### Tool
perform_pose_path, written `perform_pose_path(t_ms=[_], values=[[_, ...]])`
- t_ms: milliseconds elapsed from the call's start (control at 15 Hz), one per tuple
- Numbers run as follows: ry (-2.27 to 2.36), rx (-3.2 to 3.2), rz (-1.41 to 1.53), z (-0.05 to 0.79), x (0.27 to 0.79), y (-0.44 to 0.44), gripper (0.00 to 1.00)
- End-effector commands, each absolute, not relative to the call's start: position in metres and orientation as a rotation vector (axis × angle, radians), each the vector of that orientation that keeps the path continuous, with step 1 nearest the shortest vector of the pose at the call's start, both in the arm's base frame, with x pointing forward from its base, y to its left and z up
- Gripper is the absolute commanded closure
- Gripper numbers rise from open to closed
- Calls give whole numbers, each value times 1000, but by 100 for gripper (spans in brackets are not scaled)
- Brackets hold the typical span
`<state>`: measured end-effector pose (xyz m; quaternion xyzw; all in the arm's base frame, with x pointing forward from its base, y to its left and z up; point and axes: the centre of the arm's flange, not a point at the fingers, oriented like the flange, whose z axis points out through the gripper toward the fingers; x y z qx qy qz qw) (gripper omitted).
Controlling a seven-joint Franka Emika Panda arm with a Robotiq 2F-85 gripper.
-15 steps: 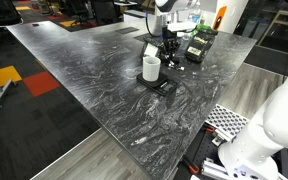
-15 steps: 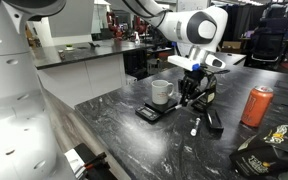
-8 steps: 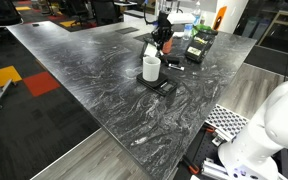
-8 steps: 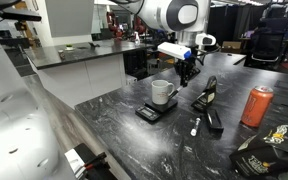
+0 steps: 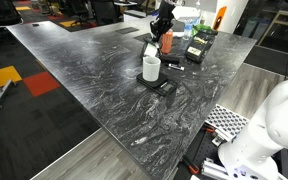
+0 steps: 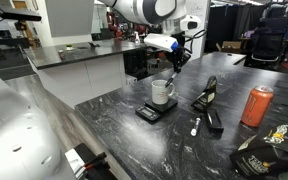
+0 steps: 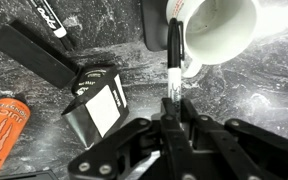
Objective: Pick up the marker on the left and put it in the white mug
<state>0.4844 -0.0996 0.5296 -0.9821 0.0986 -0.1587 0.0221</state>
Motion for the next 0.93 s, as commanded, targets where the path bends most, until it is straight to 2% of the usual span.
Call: perform_pose_path(t_ms=[0,867], values=[[214,-3022,-570,520,470,-78,97],[197,-2996,-782,492,477,-63,97]])
